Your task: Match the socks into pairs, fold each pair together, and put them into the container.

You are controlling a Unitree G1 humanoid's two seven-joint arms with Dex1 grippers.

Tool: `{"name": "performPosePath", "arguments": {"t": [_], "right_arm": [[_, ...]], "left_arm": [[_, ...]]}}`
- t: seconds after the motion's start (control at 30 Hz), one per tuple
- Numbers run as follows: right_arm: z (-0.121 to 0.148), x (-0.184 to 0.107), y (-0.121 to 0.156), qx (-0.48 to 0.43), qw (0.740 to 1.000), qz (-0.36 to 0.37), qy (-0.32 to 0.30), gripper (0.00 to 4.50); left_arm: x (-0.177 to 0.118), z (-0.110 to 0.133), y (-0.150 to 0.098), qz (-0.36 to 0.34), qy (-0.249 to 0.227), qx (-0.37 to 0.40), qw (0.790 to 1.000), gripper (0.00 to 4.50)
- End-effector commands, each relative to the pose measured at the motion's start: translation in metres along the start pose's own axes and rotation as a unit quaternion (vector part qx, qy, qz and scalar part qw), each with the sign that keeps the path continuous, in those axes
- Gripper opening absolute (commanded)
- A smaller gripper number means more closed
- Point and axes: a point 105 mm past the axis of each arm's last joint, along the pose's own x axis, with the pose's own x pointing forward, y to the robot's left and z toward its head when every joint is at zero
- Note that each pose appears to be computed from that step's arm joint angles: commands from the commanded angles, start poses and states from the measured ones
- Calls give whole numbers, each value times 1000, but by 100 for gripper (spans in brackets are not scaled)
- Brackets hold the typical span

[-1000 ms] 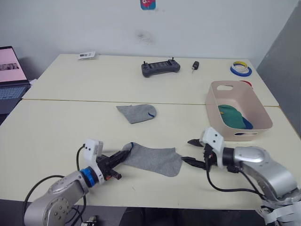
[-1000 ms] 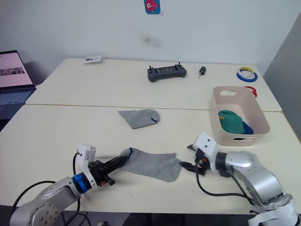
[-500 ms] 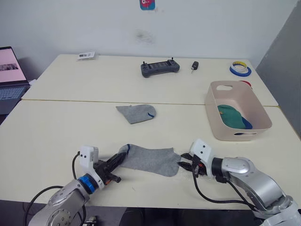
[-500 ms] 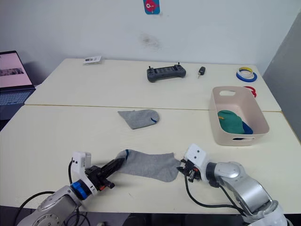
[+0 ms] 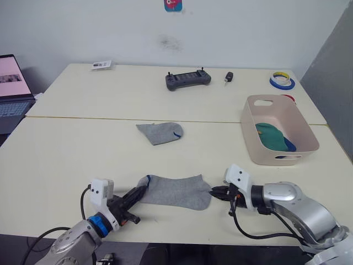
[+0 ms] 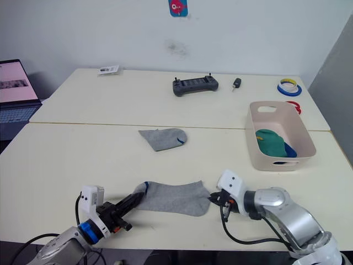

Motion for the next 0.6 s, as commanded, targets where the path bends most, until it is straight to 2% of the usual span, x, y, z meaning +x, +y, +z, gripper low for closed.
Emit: {"name": "performPosePath", "arguments": {"t": [0.03,0.17,0.5,0.57,0.6], "right_arm": [[3,-16,1,-13,1000,9,7,6],[-10,-16,2,-7,999,11,39,6],[-9,-9,8,-7,999,20,42,6],[-10,-9,8,-8,999,26,46,49],[-10,-10,9,-8,998,27,47,68]], "left_arm": [[-6,1,-11,-13,-4,3,1000,0],[-12,-13,-14,-7,16,-4,1000,0],[-11,-24,-14,-1,23,-11,1000,0],[-14,-29,-13,3,35,-20,999,0],[-15,-29,-12,5,34,-19,999,44]]}}
